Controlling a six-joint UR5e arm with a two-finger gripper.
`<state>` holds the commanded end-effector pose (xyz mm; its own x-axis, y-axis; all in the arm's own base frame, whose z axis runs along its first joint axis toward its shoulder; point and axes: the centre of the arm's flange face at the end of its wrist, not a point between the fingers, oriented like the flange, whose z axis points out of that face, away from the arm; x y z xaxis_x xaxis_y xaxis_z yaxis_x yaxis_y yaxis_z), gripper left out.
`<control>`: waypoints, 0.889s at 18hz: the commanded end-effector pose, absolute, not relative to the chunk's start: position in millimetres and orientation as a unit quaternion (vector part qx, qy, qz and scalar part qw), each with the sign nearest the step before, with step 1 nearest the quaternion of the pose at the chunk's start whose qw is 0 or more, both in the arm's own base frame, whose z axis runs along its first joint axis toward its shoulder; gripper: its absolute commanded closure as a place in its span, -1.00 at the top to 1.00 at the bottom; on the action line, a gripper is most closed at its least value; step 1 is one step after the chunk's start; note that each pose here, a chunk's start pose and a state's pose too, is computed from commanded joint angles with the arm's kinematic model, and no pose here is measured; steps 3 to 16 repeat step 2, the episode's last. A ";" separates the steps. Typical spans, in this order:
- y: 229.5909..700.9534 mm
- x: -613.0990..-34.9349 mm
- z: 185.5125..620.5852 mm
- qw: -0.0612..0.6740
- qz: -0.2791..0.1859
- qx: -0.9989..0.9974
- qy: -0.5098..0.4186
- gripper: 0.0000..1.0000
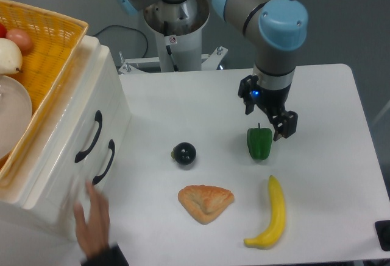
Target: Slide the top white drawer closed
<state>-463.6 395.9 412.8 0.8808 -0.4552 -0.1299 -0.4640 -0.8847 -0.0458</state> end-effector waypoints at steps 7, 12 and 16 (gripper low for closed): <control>393.5 -463.9 412.9 0.040 0.057 -0.970 0.235 1.00; 393.5 -463.9 412.9 0.040 0.057 -0.970 0.235 1.00; 393.5 -463.9 412.9 0.040 0.057 -0.970 0.235 1.00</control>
